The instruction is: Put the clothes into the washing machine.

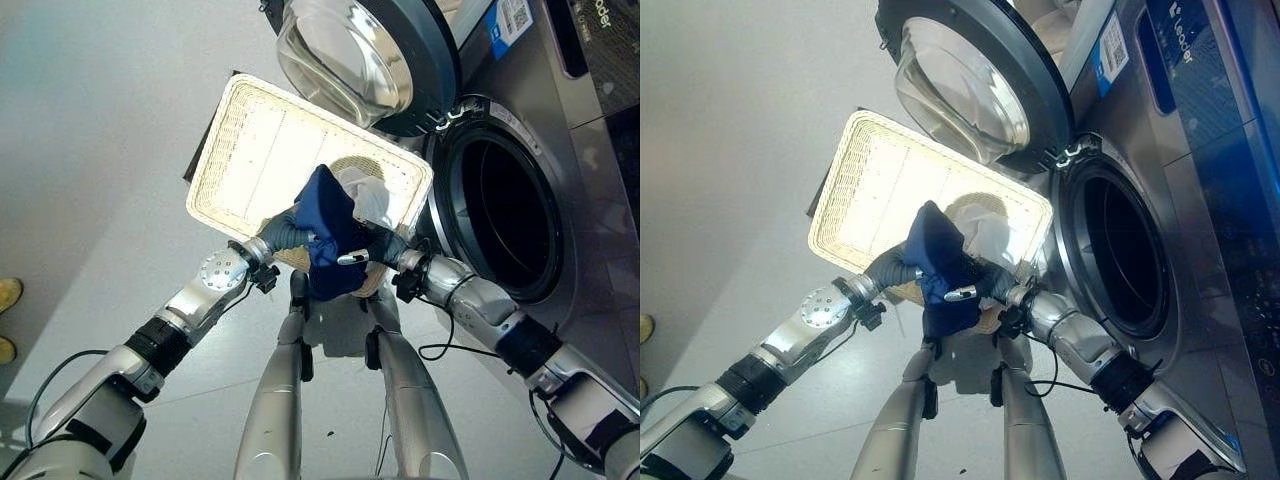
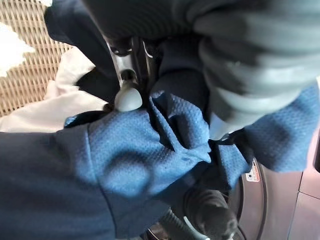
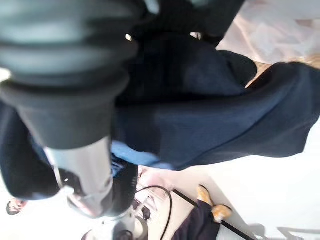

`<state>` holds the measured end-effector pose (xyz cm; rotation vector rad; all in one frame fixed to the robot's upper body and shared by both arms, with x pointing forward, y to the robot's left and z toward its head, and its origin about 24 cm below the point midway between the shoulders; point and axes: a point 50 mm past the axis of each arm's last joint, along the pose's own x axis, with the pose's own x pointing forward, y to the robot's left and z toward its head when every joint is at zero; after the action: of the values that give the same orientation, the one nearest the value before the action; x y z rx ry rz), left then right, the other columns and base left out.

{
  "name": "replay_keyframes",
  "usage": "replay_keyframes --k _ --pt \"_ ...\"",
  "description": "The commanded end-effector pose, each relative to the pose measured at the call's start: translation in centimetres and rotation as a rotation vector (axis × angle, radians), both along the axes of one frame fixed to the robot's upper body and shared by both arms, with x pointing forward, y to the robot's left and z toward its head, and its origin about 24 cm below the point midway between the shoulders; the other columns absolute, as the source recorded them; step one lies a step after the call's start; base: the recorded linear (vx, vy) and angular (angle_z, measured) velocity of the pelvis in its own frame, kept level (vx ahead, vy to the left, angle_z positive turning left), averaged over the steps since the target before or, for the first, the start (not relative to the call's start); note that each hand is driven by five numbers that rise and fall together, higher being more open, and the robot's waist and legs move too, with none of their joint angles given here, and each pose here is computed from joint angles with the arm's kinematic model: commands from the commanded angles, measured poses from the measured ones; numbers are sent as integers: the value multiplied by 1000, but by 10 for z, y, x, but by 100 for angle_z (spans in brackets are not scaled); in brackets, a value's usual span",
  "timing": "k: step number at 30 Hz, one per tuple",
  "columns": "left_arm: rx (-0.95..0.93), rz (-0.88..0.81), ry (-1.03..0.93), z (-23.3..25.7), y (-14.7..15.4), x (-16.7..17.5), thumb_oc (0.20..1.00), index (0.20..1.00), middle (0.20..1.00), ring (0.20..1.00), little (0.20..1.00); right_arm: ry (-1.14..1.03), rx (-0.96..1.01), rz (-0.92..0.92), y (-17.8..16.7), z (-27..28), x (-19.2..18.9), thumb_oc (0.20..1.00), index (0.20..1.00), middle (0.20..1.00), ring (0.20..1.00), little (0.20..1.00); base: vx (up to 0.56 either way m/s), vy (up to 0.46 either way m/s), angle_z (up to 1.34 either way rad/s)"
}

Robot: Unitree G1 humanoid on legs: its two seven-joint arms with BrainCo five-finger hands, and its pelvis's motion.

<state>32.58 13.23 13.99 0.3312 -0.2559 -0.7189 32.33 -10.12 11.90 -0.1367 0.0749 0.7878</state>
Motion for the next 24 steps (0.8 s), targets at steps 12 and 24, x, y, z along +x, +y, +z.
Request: replay_keyframes --k 12,24 --pt "-226 -250 -139 47 -44 -26 1000 1000 1000 1000 1000 276 142 307 40 -21 -36 200 200 200 200 200 0 0 0" --pt "-144 -60 -132 25 -40 -19 1000 1000 1000 1000 1000 275 493 67 30 -19 -26 200 200 200 200 200 -1 14 -4"
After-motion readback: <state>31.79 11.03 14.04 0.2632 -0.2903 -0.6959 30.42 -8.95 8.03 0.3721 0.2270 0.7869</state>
